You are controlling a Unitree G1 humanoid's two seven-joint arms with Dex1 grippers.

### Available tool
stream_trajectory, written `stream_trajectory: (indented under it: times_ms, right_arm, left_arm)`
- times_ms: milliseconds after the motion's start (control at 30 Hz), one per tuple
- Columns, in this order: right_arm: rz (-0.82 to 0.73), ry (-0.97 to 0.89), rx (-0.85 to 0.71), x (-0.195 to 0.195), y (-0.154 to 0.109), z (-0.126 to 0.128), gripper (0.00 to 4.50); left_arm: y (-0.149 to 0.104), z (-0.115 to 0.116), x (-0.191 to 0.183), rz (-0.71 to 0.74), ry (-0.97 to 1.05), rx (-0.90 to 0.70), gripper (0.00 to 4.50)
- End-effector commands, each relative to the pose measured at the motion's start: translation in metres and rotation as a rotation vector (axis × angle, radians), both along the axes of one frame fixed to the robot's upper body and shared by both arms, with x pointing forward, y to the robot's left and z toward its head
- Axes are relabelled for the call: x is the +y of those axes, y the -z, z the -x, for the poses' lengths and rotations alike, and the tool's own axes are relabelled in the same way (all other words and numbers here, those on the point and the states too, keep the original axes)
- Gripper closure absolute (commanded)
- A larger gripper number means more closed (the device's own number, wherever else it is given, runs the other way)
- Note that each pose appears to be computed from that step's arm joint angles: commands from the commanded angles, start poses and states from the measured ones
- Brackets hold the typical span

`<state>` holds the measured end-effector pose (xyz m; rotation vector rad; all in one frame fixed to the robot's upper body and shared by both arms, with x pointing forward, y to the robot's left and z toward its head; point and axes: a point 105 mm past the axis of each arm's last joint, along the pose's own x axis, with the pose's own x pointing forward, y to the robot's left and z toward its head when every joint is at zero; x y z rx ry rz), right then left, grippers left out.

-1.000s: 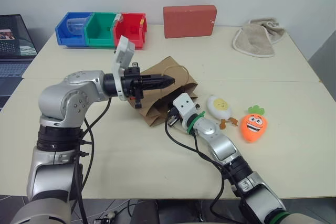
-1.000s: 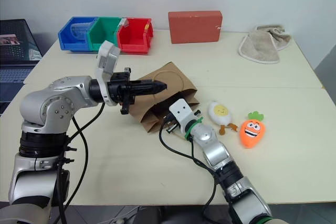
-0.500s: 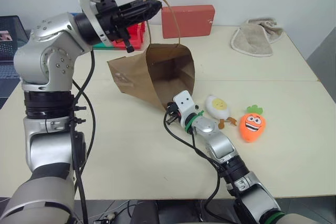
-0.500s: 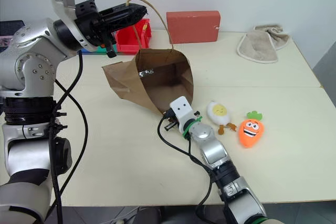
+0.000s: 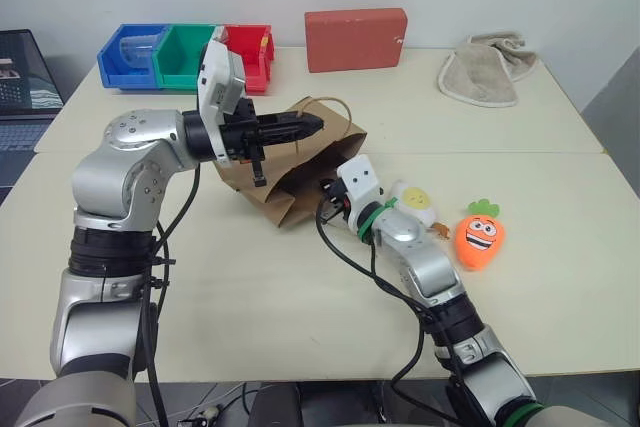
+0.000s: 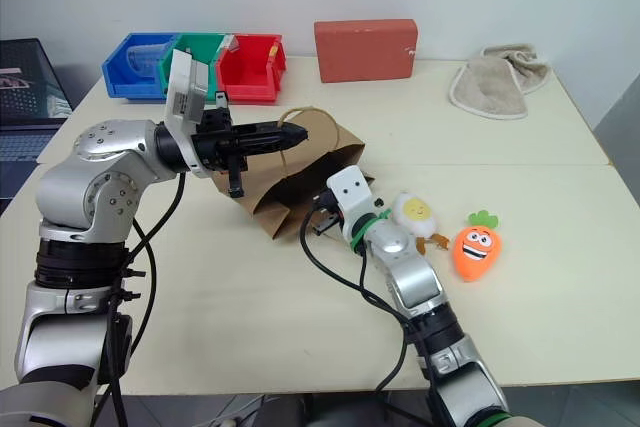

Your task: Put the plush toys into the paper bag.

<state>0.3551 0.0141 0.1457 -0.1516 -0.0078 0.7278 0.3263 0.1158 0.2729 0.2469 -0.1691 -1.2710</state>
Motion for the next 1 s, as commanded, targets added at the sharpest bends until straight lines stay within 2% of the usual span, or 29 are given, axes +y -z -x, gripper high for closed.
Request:
stream_trajectory:
  times_ms: [33,100,200,433,533,567,733,900,1000]
  right_arm:
    - [-0.023,-0.113,-0.047,0.006,-0.026,0.024,4.47]
    - [-0.016,-0.153,-0.049,0.003,-0.032,0.033,4.47]
    - [0.003,-0.170,-0.069,-0.010,-0.044,0.040,3.86]
    - [0.181,-0.160,-0.099,-0.074,-0.056,0.054,1.43]
    - [0.364,-0.168,-0.105,-0.097,-0.042,0.063,0.27]
    - [0.421,-0.166,-0.105,-0.105,-0.037,0.065,0.02]
    - [0.646,-0.066,-0.097,-0.143,-0.009,0.055,0.02]
    - [0.775,-0.026,-0.105,-0.159,0.013,0.044,0.02]
    - [0.768,-0.018,-0.116,-0.158,0.015,0.040,0.62]
  left_arm:
    - [-0.002,0.008,0.000,-0.023,0.019,-0.038,4.50]
    - [0.003,0.009,-0.001,-0.038,0.024,-0.037,4.50]
    - [0.005,0.011,-0.004,-0.038,0.038,-0.026,4.50]
    - [0.014,0.013,-0.006,-0.051,0.052,-0.007,4.50]
    - [0.015,0.014,-0.007,-0.051,0.057,-0.002,4.50]
    - [0.015,0.014,-0.006,-0.050,0.056,-0.001,4.50]
    - [0.010,0.013,-0.003,-0.038,0.045,-0.001,4.50]
    - [0.009,0.014,0.001,-0.037,0.037,0.004,4.50]
    - [0.009,0.015,0.004,-0.040,0.032,0.006,4.50]
